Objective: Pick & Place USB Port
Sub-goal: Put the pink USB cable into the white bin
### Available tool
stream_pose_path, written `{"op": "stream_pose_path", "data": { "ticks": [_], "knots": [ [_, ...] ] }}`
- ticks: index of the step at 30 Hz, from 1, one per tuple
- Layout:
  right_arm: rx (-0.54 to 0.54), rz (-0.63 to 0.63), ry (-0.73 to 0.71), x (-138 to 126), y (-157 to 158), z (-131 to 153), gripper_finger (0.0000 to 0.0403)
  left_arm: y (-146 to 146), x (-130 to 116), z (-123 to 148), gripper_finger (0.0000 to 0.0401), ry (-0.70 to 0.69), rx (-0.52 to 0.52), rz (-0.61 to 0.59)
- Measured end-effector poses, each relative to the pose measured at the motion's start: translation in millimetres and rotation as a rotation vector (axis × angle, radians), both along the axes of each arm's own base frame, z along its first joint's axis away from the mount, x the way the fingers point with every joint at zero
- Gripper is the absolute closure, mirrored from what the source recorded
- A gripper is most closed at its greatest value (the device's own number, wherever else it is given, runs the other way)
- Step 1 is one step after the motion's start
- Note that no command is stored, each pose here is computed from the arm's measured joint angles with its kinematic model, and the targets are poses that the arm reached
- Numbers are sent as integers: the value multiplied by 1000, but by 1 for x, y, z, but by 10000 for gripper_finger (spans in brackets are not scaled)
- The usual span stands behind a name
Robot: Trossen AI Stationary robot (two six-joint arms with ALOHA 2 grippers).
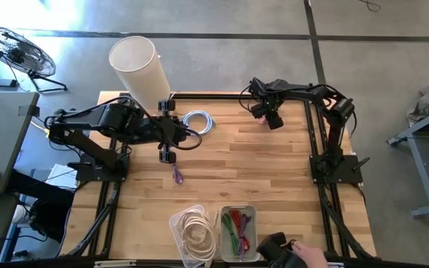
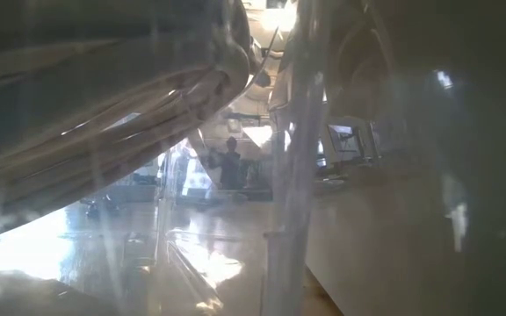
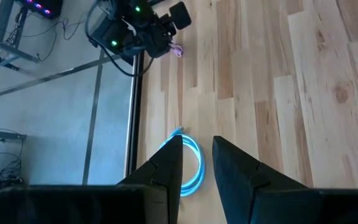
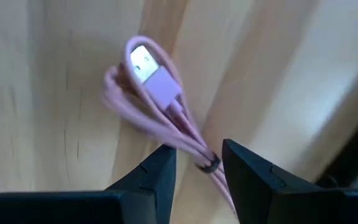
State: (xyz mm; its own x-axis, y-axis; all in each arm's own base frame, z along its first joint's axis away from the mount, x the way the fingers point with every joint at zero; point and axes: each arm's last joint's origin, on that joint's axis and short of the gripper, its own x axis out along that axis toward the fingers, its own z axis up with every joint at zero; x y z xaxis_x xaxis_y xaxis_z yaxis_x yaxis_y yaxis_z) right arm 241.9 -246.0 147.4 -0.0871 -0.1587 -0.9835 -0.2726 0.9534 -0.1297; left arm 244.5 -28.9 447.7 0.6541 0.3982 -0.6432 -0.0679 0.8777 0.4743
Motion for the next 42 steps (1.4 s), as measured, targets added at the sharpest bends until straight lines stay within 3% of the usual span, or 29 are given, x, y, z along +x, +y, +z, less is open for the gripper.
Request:
{"op": "stream_pose_path", "data": {
  "ticks": [5,11,17,22,28,31,37,42],
  "knots": [
    [-1,-59,63,0,-2,-15,289,0,0,0,318,-1,-2,1],
    [-12,-116,76,2,-2,-16,384,0,0,0,318,-2,-2,2],
    [-140,-251,97,6,-9,-7,388,0,0,0,318,-5,0,5],
    [-193,-323,78,7,-2,19,388,0,0,1,318,-10,1,6],
    [-230,-454,-76,1,29,78,388,2,-9,-7,318,94,-26,50],
    [-168,-558,-234,-6,56,114,388,3,-15,-10,318,144,-37,83],
    [83,-689,-645,-28,128,189,388,4,-20,-13,318,191,-8,113],
    [312,-844,-906,-54,187,233,388,6,-23,-14,318,218,33,130]
  ]
}}
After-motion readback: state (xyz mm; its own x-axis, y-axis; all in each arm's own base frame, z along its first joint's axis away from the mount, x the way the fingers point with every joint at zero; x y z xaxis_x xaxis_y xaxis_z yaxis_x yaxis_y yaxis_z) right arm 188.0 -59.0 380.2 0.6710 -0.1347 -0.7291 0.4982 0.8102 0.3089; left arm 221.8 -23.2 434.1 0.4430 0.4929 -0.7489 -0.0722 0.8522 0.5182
